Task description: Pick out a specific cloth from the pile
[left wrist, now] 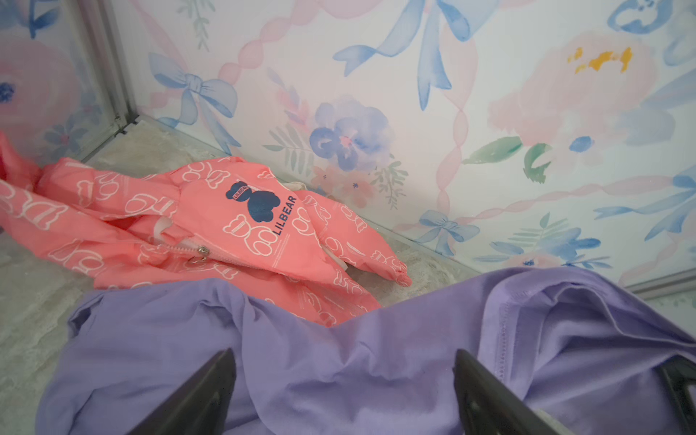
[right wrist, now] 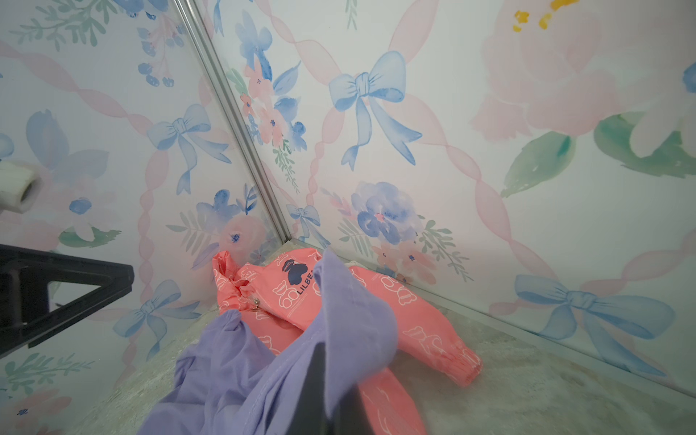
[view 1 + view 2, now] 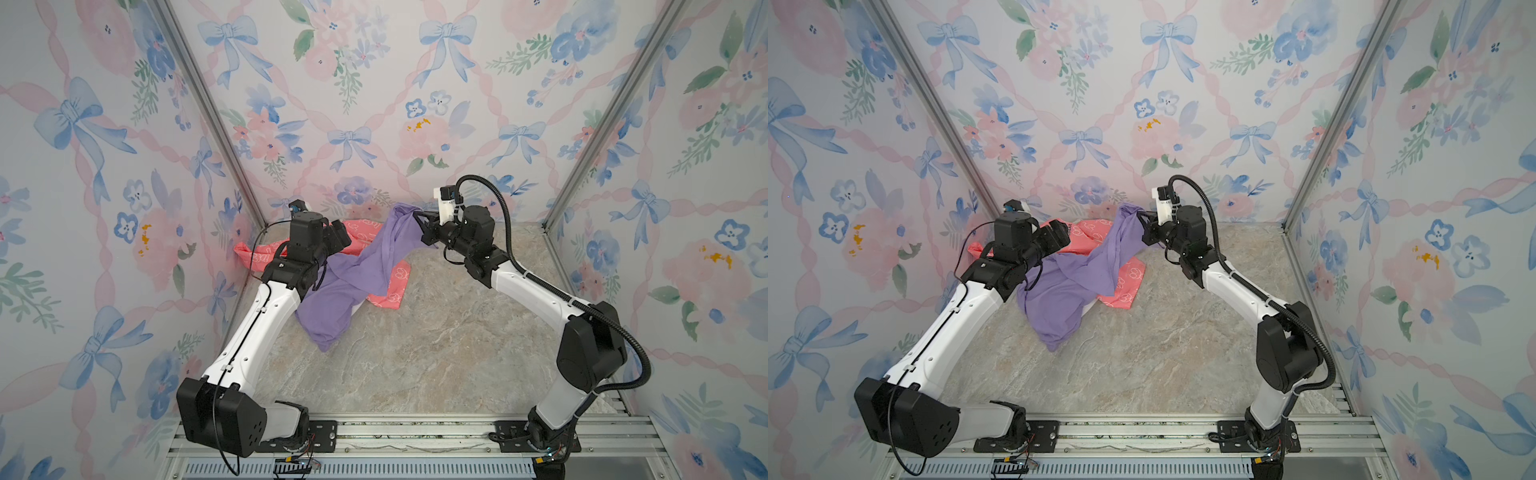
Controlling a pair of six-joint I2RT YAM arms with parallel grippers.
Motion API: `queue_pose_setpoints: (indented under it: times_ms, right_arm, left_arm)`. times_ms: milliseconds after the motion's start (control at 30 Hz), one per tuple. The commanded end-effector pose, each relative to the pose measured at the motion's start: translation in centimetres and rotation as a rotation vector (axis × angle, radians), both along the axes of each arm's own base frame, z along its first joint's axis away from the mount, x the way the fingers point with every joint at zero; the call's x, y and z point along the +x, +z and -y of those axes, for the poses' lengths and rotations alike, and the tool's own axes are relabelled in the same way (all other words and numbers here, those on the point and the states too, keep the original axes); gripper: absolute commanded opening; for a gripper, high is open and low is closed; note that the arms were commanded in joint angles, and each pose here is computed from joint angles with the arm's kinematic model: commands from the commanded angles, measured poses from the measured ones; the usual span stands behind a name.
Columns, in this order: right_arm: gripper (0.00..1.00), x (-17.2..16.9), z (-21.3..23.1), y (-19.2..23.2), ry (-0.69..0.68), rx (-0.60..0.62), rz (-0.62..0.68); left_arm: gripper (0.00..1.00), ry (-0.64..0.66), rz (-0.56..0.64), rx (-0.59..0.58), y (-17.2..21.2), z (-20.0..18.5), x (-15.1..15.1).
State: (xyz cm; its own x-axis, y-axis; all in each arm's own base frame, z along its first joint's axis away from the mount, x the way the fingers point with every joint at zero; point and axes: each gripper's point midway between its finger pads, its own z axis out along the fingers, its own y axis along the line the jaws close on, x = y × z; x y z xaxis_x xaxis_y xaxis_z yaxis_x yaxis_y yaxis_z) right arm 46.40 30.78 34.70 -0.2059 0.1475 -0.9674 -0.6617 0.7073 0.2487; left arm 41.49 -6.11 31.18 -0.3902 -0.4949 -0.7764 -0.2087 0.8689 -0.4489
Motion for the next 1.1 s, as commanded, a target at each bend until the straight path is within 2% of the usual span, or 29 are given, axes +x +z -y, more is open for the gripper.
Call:
queue_pose_setpoints:
  times_ms: [0, 367, 767, 900, 1067]
  right_arm:
    - [0.00, -1.6, 0.3, 5.6, 0.011, 0.054, 0.093]
    - [0.00, -2.6, -0.3, 4.5, 0.041, 0.037, 0.070]
    - [0.00, -3.3, 0.1, 4.6, 0.049, 0.030, 0.071]
    - [0.00, -3.3, 0.1, 4.5, 0.048, 0.027, 0.070]
    - [0.00, -2.9, 0.5, 4.1, 0.038, 0.024, 0.058]
  left_arm:
    - [0.87, 0.137, -0.016, -0.098, -1.3, -2.5, -0.4]
    - [0.77, 0.162, -0.201, -0.271, -8.3, -2.7, 1.6]
    - [0.62, 0.127, -0.331, -0.297, -13.3, -1.1, 4.8]
    - [0.50, 0.102, -0.347, -0.304, -13.9, -0.5, 6.1]
    - [0.11, 0.091, -0.333, -0.303, -13.3, -0.3, 7.2]
